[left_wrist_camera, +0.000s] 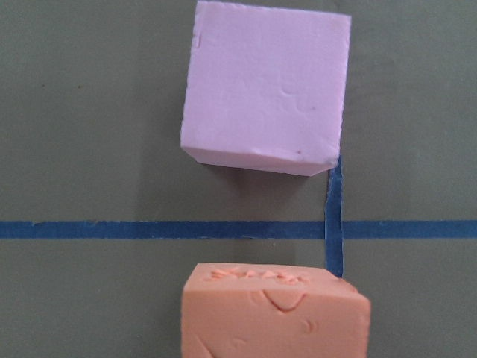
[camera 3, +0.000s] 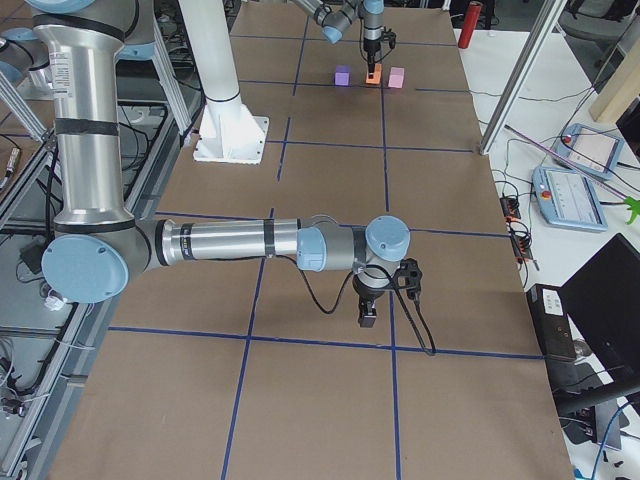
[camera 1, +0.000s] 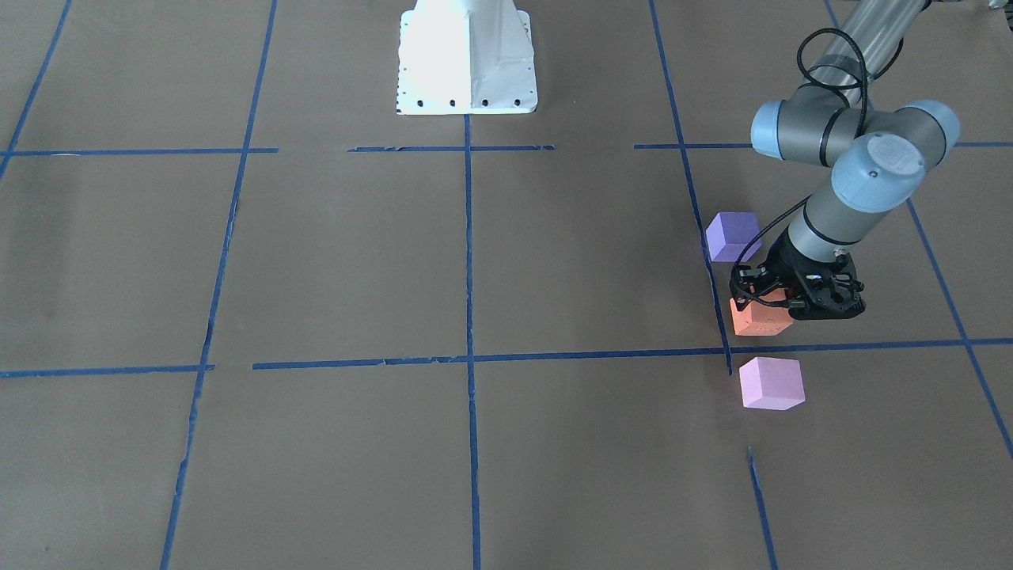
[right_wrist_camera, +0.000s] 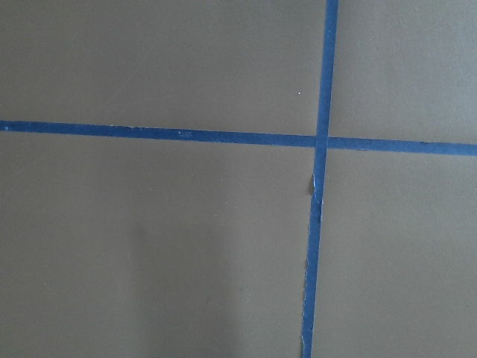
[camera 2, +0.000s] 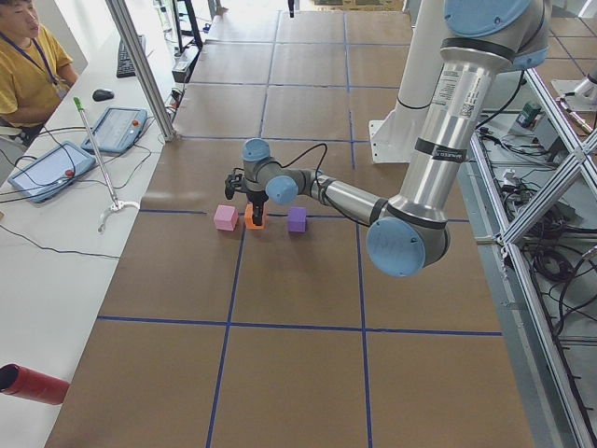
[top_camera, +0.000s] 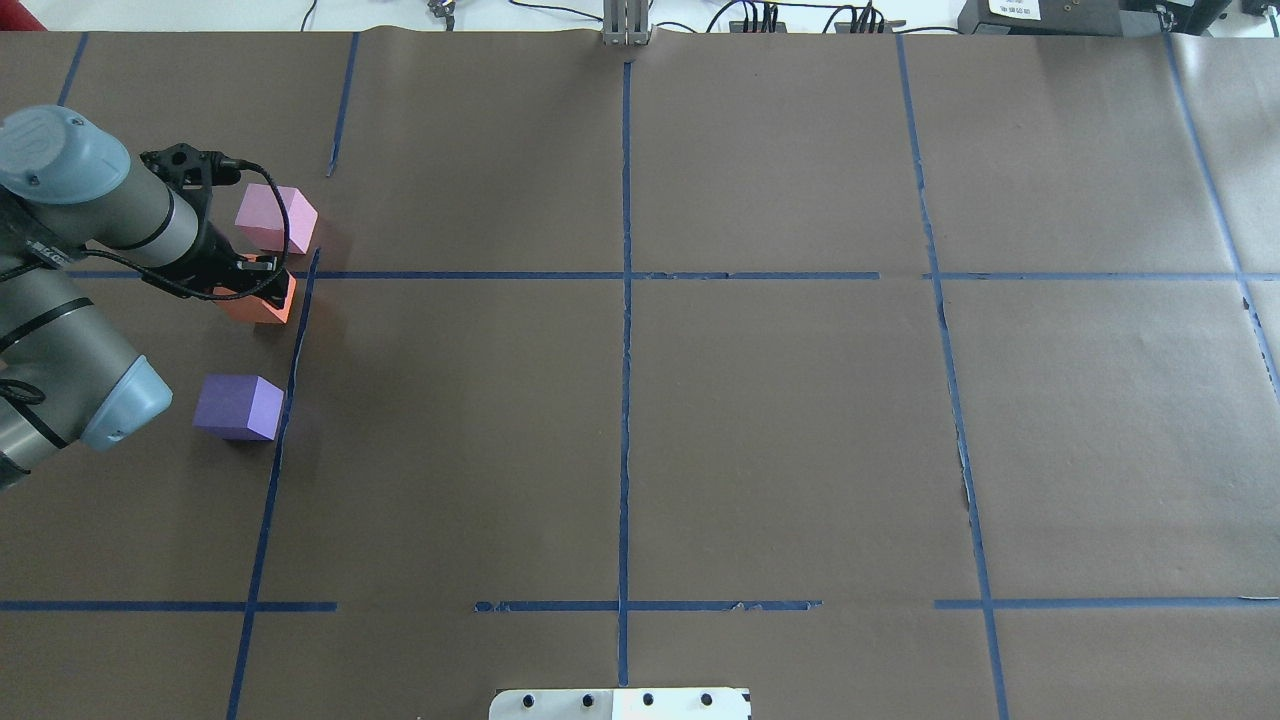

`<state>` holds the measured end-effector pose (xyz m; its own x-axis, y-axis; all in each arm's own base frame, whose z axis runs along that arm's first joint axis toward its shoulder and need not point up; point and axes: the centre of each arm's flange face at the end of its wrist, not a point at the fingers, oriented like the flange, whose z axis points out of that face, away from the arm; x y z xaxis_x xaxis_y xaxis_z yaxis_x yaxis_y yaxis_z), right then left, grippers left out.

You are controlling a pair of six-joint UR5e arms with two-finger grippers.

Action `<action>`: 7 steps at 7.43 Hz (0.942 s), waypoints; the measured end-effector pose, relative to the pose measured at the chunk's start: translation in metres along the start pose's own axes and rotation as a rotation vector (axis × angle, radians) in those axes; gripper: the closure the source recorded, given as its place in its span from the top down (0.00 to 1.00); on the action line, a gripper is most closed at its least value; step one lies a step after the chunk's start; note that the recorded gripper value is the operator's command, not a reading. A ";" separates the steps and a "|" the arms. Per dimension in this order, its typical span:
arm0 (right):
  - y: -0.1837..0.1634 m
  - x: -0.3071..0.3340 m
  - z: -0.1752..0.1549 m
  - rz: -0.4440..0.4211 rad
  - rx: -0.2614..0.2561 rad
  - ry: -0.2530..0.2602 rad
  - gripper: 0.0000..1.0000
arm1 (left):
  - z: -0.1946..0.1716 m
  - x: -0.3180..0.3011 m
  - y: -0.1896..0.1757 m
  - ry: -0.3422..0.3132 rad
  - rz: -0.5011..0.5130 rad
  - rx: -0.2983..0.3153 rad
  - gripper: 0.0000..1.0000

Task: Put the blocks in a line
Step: 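Carry the orange cube with the left gripper between the pink and purple cubes, then open the left gripper and lift it away from the cubes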

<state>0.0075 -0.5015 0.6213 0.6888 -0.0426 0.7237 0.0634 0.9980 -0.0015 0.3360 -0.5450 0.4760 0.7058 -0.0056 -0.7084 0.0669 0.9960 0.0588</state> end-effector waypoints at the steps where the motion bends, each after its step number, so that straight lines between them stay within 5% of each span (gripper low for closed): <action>1: 0.000 0.000 0.000 0.000 0.000 0.000 1.00 | 0.000 -0.001 0.000 0.002 -0.002 -0.004 1.00; 4: 0.000 0.000 0.000 0.001 0.000 0.000 1.00 | -0.045 -0.018 -0.011 0.061 0.008 -0.001 0.99; 7: 0.000 0.000 0.000 0.000 0.000 0.000 1.00 | -0.127 -0.143 -0.047 -0.049 0.148 0.054 1.00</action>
<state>0.0075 -0.5015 0.6215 0.6888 -0.0424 0.7237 0.0634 0.9980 -0.0018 0.1422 -0.5797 0.4852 0.7441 0.1351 -0.6542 -0.0035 0.9801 0.1984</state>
